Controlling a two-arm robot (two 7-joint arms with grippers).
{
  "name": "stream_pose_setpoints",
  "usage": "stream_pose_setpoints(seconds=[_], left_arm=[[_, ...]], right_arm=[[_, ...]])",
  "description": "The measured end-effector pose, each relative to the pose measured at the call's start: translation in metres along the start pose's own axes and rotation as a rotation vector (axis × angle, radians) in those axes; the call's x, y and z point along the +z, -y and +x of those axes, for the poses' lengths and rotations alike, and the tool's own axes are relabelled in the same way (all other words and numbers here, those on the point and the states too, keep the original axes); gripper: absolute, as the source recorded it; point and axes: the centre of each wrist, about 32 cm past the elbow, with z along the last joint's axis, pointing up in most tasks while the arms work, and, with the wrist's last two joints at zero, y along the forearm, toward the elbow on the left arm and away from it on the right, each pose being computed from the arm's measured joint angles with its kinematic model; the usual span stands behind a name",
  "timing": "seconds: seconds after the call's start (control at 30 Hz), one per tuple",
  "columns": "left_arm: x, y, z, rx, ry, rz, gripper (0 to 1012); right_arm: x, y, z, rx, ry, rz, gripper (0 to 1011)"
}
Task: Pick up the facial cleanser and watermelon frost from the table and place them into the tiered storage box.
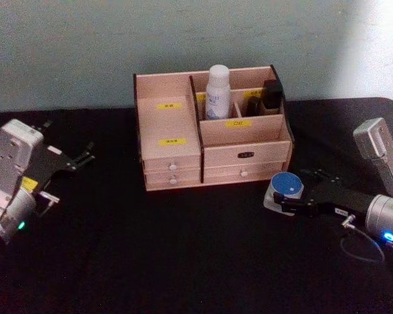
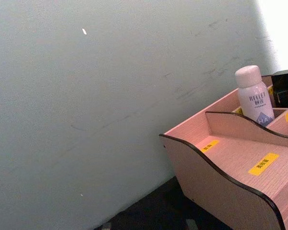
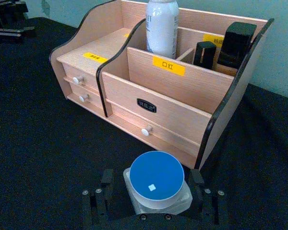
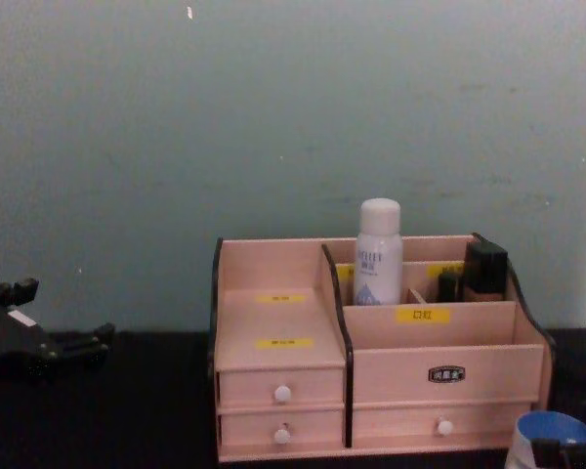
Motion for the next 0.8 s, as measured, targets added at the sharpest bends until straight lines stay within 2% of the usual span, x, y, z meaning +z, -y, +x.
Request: stream_pose_setpoints(seconds=[0.8], left_arm=[[0.0000, 0.0000, 0.0000, 0.000, 0.000, 0.000, 1001]], right_arm=[[-0.0044, -0.0075, 0.0024, -0.006, -0.022, -0.016, 1003]])
